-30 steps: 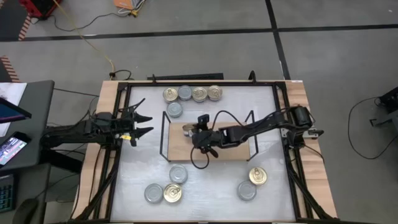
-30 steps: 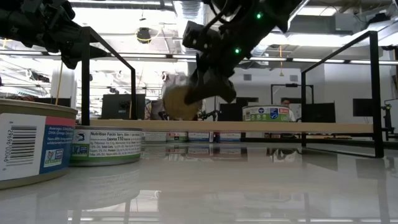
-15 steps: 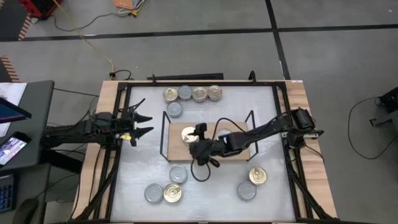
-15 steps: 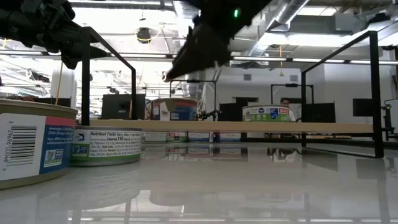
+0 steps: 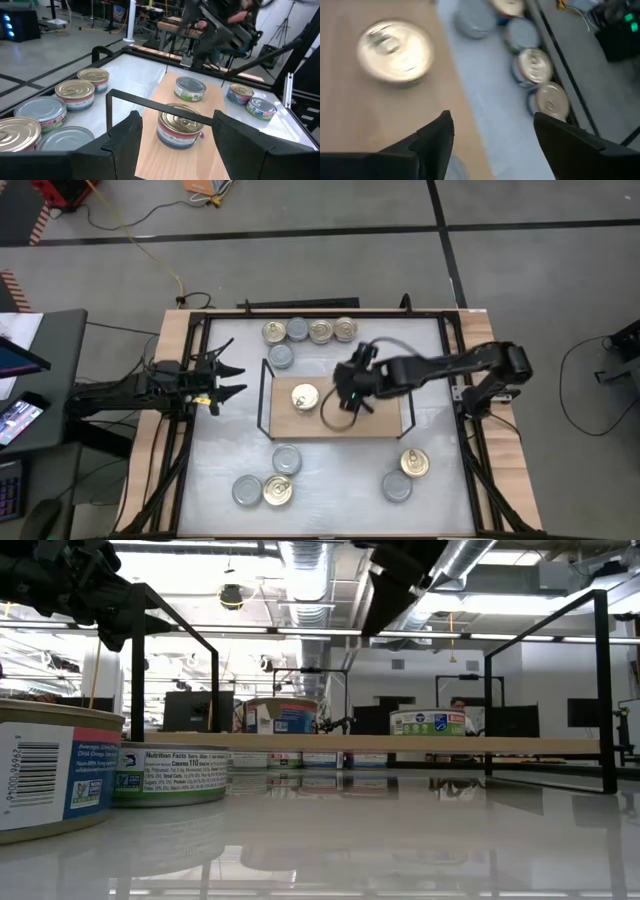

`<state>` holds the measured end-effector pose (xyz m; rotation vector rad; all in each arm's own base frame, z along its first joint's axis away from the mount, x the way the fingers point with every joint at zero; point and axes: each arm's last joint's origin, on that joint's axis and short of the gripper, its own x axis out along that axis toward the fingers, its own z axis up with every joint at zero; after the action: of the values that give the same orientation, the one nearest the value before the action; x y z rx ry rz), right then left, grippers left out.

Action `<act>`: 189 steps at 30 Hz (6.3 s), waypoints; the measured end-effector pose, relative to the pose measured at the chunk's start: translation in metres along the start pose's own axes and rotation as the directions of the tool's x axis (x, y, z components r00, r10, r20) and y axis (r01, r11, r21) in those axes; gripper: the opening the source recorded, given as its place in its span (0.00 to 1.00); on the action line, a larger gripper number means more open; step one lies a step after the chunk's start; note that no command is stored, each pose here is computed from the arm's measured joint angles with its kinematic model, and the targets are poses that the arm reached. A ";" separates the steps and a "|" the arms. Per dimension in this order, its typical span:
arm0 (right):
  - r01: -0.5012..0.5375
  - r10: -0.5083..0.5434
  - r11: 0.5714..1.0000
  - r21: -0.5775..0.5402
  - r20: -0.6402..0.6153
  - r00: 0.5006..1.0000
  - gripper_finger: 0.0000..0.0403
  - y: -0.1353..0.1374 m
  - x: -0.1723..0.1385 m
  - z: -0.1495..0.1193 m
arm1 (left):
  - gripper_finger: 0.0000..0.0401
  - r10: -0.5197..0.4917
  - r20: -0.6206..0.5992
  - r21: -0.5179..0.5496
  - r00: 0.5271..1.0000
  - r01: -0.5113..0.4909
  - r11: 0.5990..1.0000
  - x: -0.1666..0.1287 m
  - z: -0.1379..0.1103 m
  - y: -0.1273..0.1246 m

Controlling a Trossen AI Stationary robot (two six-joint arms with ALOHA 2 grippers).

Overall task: Stack canned seafood by type on shelf
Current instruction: Stack the blue tuna can on top of the blue tuna can on the shelf

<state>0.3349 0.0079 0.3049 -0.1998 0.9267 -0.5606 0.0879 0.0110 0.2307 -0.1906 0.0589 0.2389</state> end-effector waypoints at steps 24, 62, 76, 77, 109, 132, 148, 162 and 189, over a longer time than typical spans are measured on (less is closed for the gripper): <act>-0.108 0.059 0.894 0.435 0.124 0.991 0.76 -0.149 0.093 -0.031 | 0.57 0.028 0.012 0.016 1.000 -0.028 0.999 0.000 0.001 0.001; 0.009 0.228 0.684 0.729 -0.226 0.947 0.72 -0.190 0.196 -0.076 | 0.57 0.045 -0.016 0.003 0.999 -0.045 0.999 0.000 -0.002 0.002; 0.020 0.210 0.669 0.743 -0.215 0.954 0.44 -0.196 0.199 -0.080 | 0.57 0.044 -0.018 0.004 0.999 -0.044 0.999 0.000 -0.002 0.002; 0.020 0.209 0.668 0.744 -0.213 0.955 0.41 -0.195 0.200 -0.080 | 0.57 0.044 -0.017 0.004 0.999 -0.044 0.999 0.000 -0.002 0.002; 0.119 0.242 0.729 0.674 -0.418 0.876 0.08 -0.164 0.170 -0.108 | 0.57 0.043 -0.016 0.004 0.999 -0.042 0.999 0.000 -0.002 0.002; -0.122 0.099 0.990 -0.069 -0.274 0.957 0.77 -0.163 0.114 -0.044 | 0.57 0.048 0.004 0.055 0.999 -0.049 0.997 0.000 0.000 0.001; -0.350 0.093 0.879 -0.323 -0.604 0.792 0.81 -0.186 0.178 -0.030 | 0.57 0.057 -0.040 0.026 0.998 -0.056 0.998 0.000 -0.005 0.002; -0.368 -0.111 0.754 -0.543 -0.658 0.745 0.99 -0.171 0.197 -0.032 | 0.57 0.048 -0.070 -0.011 0.996 -0.048 0.999 0.000 -0.009 0.003; -0.483 -0.085 0.752 -0.448 -0.794 0.602 0.62 -0.187 0.222 -0.071 | 0.57 0.039 -0.074 -0.024 0.997 -0.040 0.999 0.000 -0.009 0.002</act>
<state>0.3130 -0.2639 0.1812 -0.4648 1.9939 -0.0349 0.0874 0.0116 0.2214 -0.2241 0.1325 0.2722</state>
